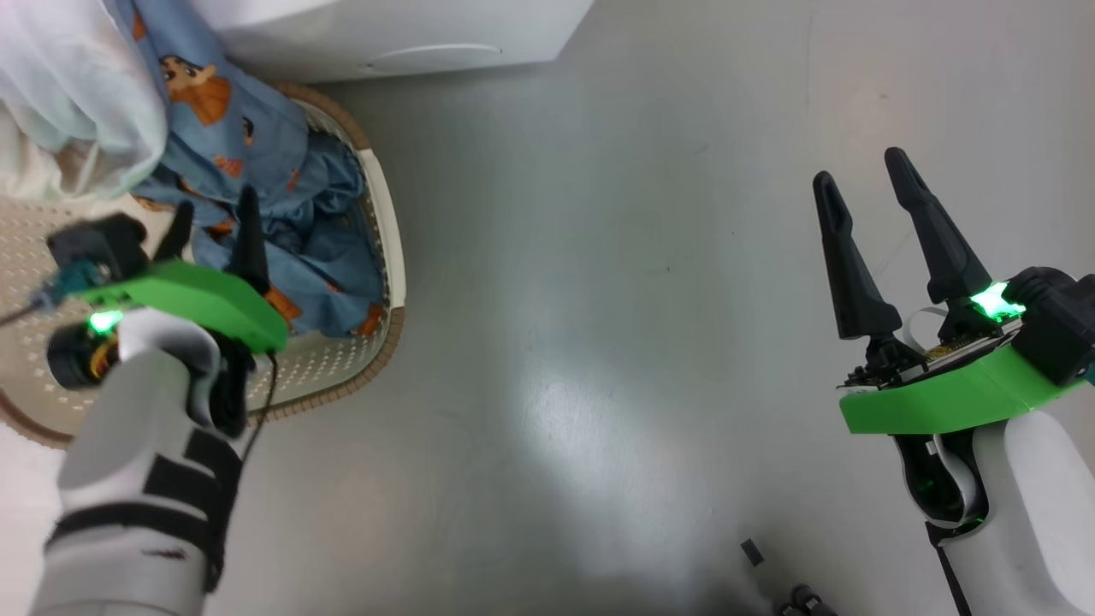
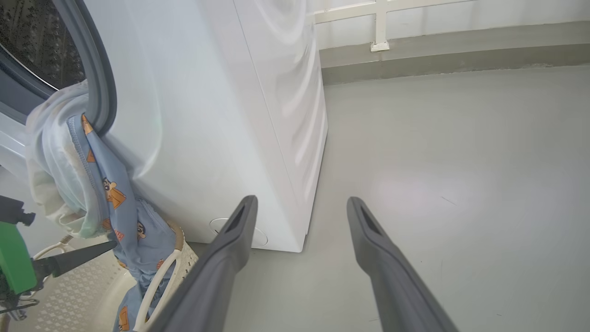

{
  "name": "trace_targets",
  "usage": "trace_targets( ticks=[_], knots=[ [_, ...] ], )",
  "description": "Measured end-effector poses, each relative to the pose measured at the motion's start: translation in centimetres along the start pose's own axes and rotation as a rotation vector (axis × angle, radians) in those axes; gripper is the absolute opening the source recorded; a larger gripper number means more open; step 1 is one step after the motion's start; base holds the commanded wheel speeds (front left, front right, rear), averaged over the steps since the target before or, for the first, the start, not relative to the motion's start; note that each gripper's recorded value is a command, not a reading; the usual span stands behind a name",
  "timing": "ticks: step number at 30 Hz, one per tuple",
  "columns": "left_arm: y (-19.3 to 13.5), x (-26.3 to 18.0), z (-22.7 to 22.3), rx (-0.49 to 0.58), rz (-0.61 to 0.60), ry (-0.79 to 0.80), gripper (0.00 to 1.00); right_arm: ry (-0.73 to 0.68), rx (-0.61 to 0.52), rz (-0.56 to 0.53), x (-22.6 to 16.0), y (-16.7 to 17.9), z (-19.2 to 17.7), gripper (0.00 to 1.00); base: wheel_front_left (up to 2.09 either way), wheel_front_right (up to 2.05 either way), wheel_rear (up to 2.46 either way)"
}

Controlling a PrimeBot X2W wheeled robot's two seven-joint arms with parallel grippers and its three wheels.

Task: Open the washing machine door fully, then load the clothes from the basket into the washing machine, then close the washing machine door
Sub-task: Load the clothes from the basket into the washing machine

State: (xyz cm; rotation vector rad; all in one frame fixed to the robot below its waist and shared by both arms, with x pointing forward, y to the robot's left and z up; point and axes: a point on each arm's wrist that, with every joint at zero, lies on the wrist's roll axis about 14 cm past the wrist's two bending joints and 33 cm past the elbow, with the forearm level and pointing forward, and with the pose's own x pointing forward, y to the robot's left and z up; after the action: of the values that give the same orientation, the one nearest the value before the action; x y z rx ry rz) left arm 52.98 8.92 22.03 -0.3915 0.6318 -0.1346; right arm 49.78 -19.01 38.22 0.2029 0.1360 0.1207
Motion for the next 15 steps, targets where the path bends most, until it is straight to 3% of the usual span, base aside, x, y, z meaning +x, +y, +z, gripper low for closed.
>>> trace_targets(
  ticks=[8,15],
  knots=[
    [1.1,2.6,0.7,0.002,0.018,0.017,1.0,0.018,-0.002,0.008,0.6,-0.1,-1.1,1.0,0.0,0.0,0.0],
    [-0.1,4.6,0.8,0.01,-0.018,0.03,1.0,0.029,-0.007,0.006,0.9,-0.3,-1.7,1.0,0.0,0.0,0.0]
  ],
)
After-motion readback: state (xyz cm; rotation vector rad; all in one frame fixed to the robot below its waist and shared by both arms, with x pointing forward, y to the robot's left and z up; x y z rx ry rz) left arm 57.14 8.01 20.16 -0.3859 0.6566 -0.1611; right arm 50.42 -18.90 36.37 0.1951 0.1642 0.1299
